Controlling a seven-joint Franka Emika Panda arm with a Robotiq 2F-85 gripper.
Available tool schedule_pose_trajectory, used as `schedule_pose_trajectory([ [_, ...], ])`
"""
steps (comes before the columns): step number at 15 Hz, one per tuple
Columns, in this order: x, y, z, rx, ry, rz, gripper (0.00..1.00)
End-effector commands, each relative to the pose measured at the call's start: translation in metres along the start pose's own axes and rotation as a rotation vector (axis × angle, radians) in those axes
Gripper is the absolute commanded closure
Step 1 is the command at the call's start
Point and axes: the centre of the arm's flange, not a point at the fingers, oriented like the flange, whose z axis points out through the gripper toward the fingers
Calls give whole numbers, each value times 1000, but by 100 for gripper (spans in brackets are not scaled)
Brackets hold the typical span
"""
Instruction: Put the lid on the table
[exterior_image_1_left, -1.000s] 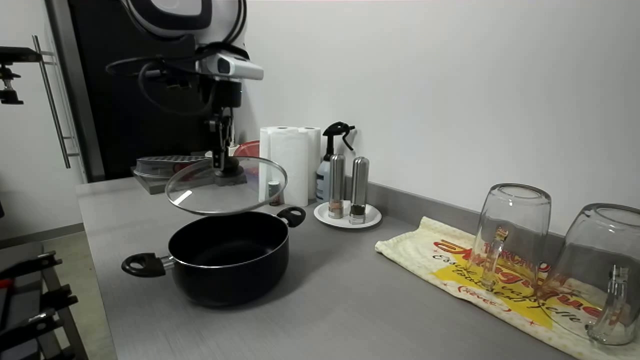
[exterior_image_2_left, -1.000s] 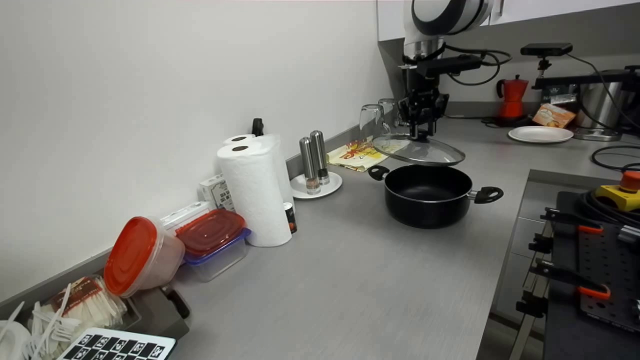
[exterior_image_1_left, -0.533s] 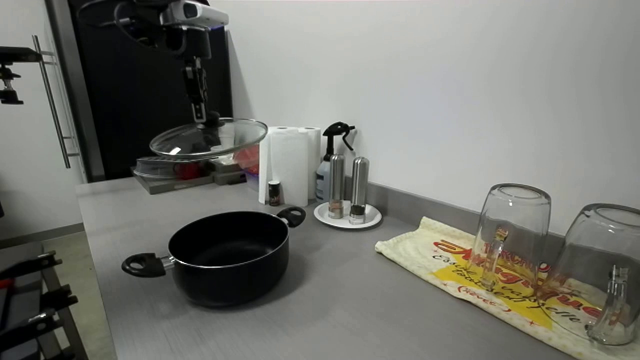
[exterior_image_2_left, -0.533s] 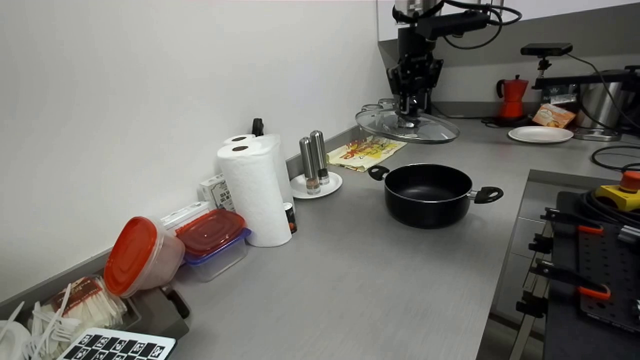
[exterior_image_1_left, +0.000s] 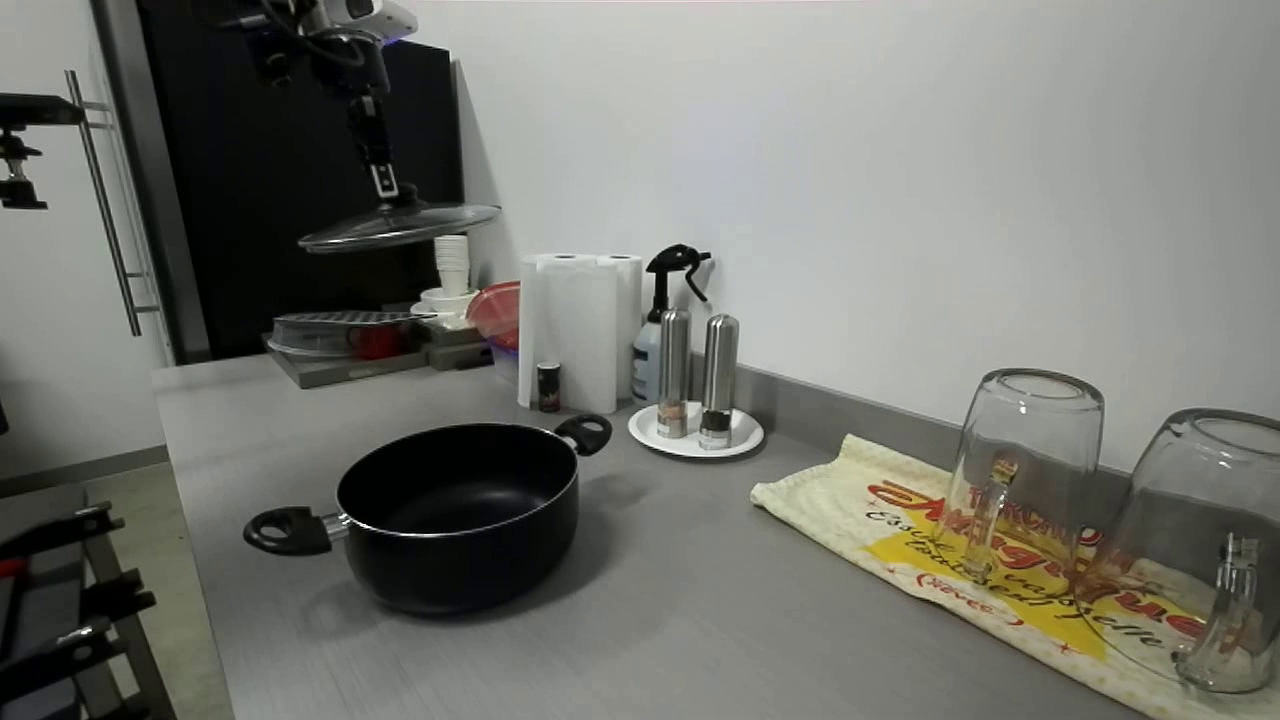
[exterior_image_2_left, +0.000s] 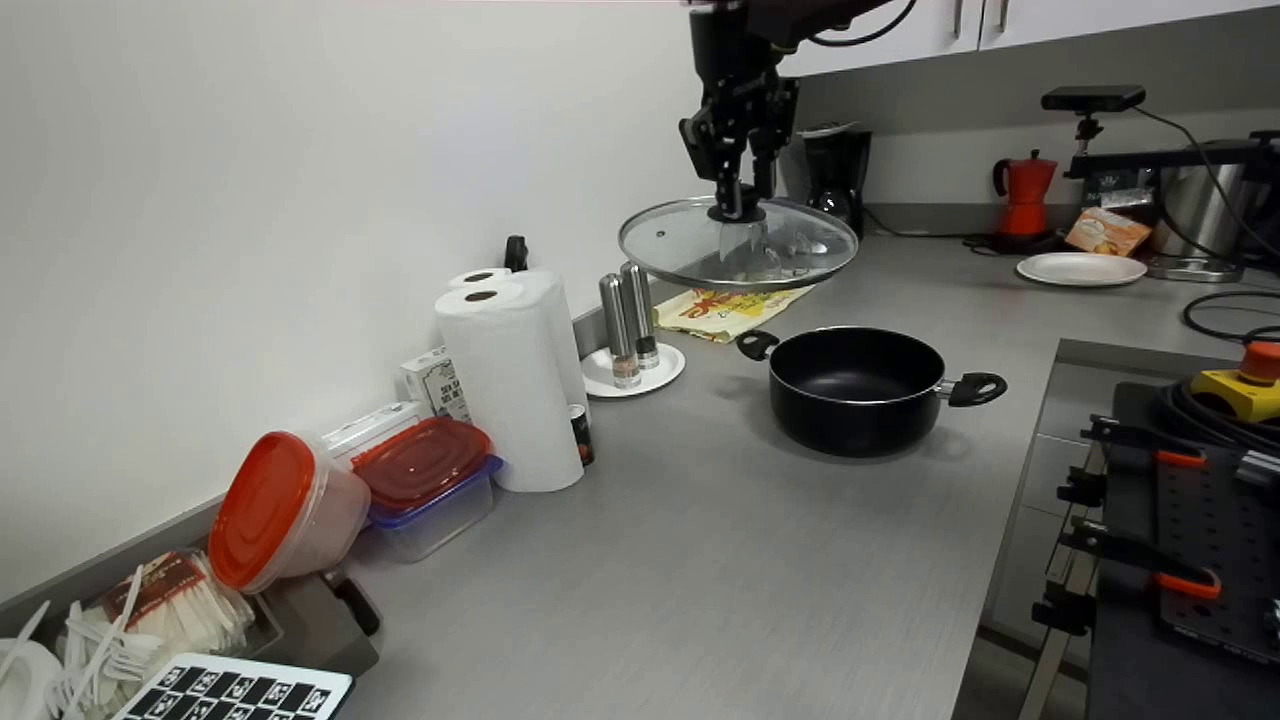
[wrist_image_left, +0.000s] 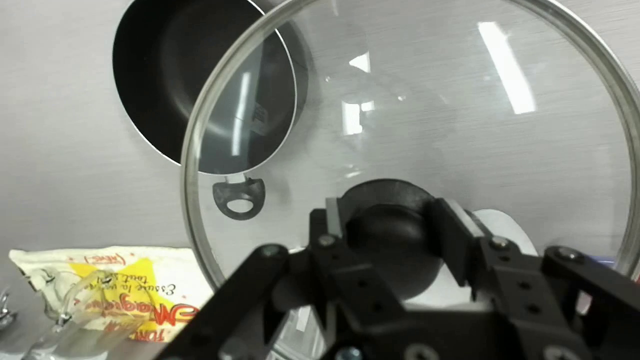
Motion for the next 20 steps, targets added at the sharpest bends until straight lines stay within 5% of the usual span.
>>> schedule_pose_trajectory([
  [1,41,-45,10,-35,5,-56,77],
  [16,54,-143,197,72,-278,-136,77],
  [20,49,-150,234,38,-297,-105,77],
])
